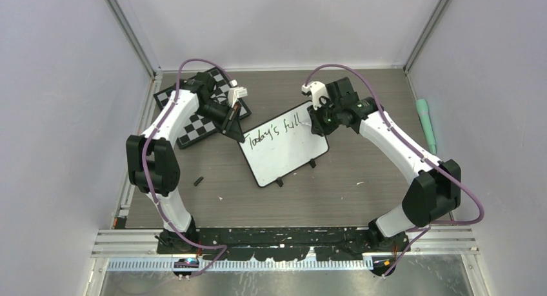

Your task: Write a sentence on the whiteboard

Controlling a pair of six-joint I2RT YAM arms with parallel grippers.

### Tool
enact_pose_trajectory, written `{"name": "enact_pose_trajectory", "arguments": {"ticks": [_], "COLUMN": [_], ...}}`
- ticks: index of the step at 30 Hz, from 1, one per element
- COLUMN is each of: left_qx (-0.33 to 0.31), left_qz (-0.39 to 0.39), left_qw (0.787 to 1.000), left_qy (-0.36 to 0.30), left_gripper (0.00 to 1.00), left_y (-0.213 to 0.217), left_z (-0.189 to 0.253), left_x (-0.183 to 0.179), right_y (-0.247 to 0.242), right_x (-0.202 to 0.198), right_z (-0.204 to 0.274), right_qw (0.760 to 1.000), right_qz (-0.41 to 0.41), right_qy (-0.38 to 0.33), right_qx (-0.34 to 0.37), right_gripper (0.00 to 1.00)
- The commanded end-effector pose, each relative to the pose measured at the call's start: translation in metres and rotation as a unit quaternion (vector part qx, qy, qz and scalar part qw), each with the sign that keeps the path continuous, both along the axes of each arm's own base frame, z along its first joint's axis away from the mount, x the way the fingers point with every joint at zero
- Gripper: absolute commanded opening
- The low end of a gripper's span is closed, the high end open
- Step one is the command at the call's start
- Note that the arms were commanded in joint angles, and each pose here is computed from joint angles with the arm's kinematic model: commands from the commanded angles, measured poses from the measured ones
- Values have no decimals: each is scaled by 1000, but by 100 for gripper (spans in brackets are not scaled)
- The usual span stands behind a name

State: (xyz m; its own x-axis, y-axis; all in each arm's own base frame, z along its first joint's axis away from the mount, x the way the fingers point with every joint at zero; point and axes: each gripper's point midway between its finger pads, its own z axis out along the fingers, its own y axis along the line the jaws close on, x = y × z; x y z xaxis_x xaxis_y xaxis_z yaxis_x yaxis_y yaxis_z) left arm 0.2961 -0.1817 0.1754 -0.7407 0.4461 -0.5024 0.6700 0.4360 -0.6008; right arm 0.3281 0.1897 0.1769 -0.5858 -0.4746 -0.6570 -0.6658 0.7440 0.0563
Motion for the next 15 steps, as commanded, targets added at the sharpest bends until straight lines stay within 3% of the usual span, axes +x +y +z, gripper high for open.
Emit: {"name": "enact_pose_trajectory", "arguments": {"ticks": [1, 6, 15], "left_qx": [0, -1, -3], "left_qz": [0, 1, 10], "left_qw": [1000, 1000, 999], "left_qy": [-16, -20, -33], "left_gripper": [7, 18, 50], "left_y": [2, 2, 1], "left_z": [11, 14, 23], "left_x": [-5, -5, -4], "right_y": [-8, -9, 11], "right_x": [6, 7, -24], "right_z": [29, 50, 84], "right_qw": [999, 998, 995], "right_qz": [-1, 6, 62], "right_qy": [-47, -62, -42], "right_qx": [-4, -7, 61], "right_gripper": [0, 0, 0]}}
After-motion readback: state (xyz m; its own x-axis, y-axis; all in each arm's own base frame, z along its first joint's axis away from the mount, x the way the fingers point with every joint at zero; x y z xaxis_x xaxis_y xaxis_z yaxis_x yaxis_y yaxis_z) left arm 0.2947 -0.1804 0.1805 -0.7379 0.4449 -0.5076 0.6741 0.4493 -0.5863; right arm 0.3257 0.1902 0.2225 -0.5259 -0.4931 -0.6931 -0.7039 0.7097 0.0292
